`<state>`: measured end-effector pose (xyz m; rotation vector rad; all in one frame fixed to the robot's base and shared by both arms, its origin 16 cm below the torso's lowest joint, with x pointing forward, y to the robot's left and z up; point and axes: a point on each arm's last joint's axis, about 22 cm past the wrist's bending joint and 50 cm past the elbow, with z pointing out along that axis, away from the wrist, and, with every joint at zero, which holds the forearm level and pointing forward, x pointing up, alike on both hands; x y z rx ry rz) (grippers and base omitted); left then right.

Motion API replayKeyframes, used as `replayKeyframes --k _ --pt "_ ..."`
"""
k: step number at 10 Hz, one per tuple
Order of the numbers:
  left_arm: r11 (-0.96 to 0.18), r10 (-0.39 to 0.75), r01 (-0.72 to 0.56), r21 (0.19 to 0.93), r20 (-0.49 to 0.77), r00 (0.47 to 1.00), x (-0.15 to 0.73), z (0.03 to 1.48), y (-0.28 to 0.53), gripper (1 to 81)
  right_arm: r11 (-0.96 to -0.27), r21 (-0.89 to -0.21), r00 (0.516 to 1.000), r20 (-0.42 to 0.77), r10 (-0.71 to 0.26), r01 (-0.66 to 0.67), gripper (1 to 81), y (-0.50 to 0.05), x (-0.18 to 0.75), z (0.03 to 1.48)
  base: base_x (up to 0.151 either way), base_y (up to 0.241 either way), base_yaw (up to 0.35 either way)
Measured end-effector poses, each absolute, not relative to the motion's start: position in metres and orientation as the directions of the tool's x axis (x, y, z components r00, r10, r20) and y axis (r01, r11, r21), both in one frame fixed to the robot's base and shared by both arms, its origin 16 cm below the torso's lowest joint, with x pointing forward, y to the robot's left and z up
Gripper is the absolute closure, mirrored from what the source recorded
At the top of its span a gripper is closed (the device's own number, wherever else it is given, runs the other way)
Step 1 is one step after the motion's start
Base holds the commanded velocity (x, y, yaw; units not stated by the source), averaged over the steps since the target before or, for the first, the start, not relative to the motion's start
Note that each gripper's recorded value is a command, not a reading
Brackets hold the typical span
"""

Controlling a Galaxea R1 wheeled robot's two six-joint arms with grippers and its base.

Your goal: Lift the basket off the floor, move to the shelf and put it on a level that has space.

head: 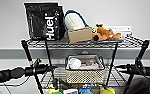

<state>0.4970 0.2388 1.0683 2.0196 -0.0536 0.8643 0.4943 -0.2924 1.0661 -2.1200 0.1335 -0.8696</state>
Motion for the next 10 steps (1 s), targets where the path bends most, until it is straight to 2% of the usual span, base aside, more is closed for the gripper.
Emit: replayKeyframes --k 2,5,7,10 --pt "-0.600 0.239 -0.266 0.754 0.487 0.840 0.472 1.047 0.244 1.0 -0.690 -0.714 0.813 0.469 -0.345 0.119 1.0 -0.296 0.473 1.049 0.000 0.000 0.000" --pt "-0.627 0.285 -0.157 0.763 0.412 0.866 0.436 1.039 0.285 1.0 -0.700 -0.714 0.835 0.395 -0.382 0.018 1.0 -0.318 0.448 1.025 0.000 0.000 0.000" --pt "-0.618 0.279 -0.102 0.779 0.338 0.899 0.403 1.018 0.282 1.0 -0.696 -0.718 0.869 0.321 -0.376 -0.036 1.0 -0.313 0.421 0.993 0.000 0.000 0.000" --pt "-0.628 0.281 -0.032 0.777 0.265 0.922 0.374 0.977 0.287 1.0 -0.691 -0.711 0.899 0.211 -0.384 -0.128 1.0 -0.315 0.381 0.942 0.000 0.000 0.000"
